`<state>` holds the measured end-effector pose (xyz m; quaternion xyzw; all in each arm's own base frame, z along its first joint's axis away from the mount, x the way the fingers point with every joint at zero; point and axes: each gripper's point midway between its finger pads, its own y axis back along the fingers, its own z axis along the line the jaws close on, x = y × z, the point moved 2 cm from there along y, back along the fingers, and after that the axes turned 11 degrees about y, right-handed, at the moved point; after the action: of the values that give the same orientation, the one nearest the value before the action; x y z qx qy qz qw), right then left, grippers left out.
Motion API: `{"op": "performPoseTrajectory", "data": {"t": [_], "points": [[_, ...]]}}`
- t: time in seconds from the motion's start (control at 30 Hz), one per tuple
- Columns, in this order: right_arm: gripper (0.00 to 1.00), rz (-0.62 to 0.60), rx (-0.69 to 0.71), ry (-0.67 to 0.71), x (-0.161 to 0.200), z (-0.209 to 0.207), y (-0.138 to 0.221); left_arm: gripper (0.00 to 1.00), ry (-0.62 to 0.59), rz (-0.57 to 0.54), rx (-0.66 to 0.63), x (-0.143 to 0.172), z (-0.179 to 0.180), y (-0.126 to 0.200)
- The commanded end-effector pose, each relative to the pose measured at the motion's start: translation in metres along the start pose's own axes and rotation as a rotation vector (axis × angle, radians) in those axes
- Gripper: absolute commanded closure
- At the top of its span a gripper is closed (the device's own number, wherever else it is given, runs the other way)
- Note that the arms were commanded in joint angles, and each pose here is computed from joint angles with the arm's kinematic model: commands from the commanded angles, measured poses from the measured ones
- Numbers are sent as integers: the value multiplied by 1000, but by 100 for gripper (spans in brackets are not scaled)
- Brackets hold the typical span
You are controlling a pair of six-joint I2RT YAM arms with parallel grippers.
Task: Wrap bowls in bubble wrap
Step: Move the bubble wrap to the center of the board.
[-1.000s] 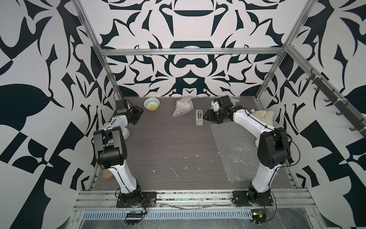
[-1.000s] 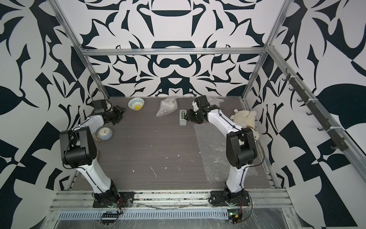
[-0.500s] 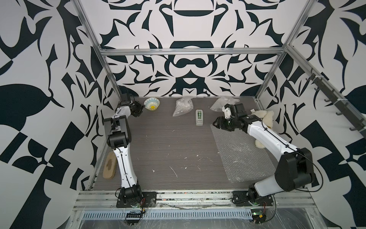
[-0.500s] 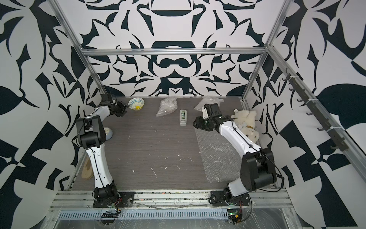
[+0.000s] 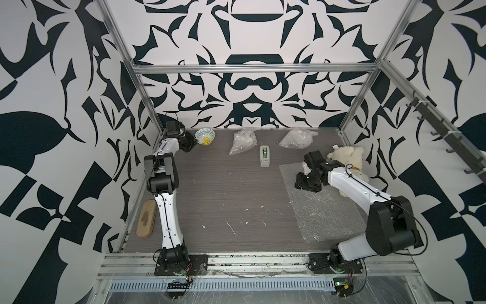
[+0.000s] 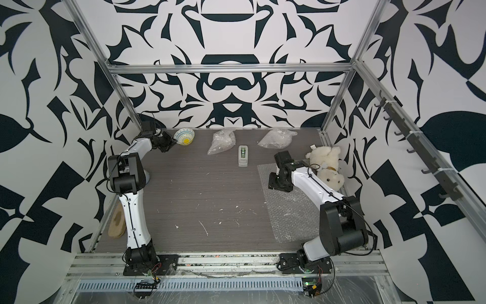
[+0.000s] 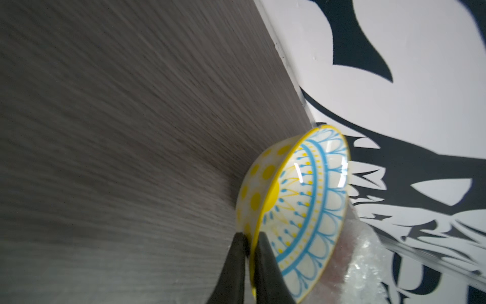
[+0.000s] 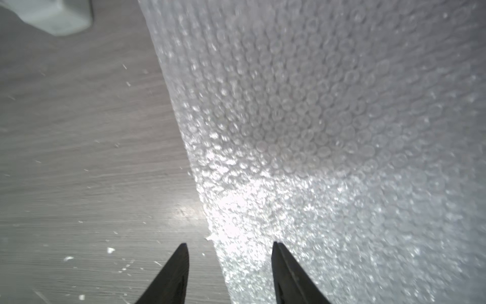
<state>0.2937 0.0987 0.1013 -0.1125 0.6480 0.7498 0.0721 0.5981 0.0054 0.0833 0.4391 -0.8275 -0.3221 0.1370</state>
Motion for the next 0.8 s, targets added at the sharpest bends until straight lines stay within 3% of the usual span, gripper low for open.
{"op": "performPoseTrajectory", "data": {"t": [0.0,0.33,0.57,0.77], "points": [[46,78,93,51,13,-2,-11,96,0,28,11,4,6,-3],[49,186,138,161,25,21,-55,100,-74,-12,49,16,-15,39],[91,238,162,216,40,33,-75,100,-117,-42,104,41,-30,83],[96,211,16,230,43,82,-69,100,-140,-22,118,75,-25,108]]}}
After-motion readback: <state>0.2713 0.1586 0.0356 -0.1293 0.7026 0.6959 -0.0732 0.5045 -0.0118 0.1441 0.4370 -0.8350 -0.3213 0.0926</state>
